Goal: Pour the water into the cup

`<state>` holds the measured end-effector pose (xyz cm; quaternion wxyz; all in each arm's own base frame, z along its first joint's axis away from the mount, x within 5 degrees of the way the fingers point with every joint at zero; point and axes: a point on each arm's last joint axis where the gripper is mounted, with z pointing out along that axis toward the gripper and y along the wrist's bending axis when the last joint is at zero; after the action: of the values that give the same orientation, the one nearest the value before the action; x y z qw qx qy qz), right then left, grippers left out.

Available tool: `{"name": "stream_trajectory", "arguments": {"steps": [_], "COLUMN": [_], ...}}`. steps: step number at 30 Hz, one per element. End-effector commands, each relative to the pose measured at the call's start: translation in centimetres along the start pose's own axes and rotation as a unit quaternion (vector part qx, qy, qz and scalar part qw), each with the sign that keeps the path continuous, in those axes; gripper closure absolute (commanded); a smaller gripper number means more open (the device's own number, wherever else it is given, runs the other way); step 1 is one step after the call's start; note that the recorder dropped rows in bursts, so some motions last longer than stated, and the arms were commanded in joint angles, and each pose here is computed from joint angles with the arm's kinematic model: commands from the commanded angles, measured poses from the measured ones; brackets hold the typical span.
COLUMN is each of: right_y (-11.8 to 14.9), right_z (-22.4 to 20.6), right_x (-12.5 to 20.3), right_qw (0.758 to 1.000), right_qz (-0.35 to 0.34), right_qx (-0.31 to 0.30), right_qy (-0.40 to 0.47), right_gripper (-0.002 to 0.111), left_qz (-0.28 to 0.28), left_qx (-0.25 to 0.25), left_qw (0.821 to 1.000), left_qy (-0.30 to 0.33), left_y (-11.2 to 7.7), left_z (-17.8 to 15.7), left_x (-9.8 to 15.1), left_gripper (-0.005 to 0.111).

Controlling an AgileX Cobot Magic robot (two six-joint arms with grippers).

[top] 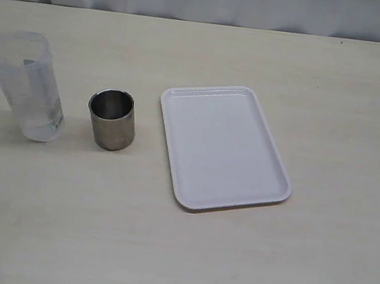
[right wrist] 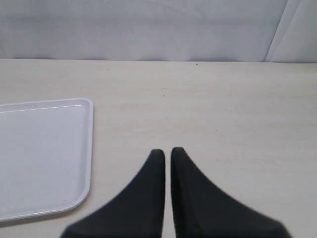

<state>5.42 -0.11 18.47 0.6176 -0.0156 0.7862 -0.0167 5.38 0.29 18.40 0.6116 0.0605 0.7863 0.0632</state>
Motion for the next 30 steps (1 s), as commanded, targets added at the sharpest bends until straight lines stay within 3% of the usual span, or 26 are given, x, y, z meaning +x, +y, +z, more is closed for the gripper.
{"name": "stream_trajectory", "arguments": {"steps": [1,6,14,17,19,22,26,30], "right_y": [0.0,0.0,0.1,0.1,0.1,0.1,0.1,0.1], "right_z": [0.0,0.0,-0.3,-0.6,-0.9,-1.7,-2.9,-3.4], "right_x": [0.1,0.0,-2.2,-3.2,-3.7,-5.2,-6.5,-7.0], "right_qw": [1.0,1.0,0.992,0.983,0.976,0.953,0.916,0.9], "right_qz": [-0.003,-0.003,-0.002,-0.002,-0.002,-0.002,0.061,0.075], "right_qx": [-0.002,-0.002,-0.004,-0.004,-0.005,-0.006,-0.034,-0.044], "right_qy": [-0.002,-0.004,-0.126,-0.183,-0.215,-0.304,-0.395,-0.428], "right_gripper": [0.104,0.104,0.104,0.104,0.104,0.104,0.104,0.104], "left_qz": [-0.002,0.01,0.009,0.008,0.004,-0.018,-0.067,-0.096], "left_qx": [0.004,0.0,-0.006,-0.011,-0.013,-0.007,0.012,0.013], "left_qw": [1.0,0.999,0.985,0.964,0.936,0.904,0.893,0.908], "left_qy": [-0.009,-0.034,-0.171,-0.265,-0.352,-0.426,-0.446,-0.408], "left_y": [-0.1,0.0,0.1,0.2,0.2,0.3,0.4,0.6], "left_z": [0.0,0.0,-0.5,-1.3,-2.2,-3.3,-3.6,-2.4], "left_x": [-0.1,-0.5,-3.0,-4.6,-5.9,-6.9,-7.2,-7.3], "left_gripper": [0.107,0.107,0.107,0.107,0.107,0.107,0.107,0.102]}}
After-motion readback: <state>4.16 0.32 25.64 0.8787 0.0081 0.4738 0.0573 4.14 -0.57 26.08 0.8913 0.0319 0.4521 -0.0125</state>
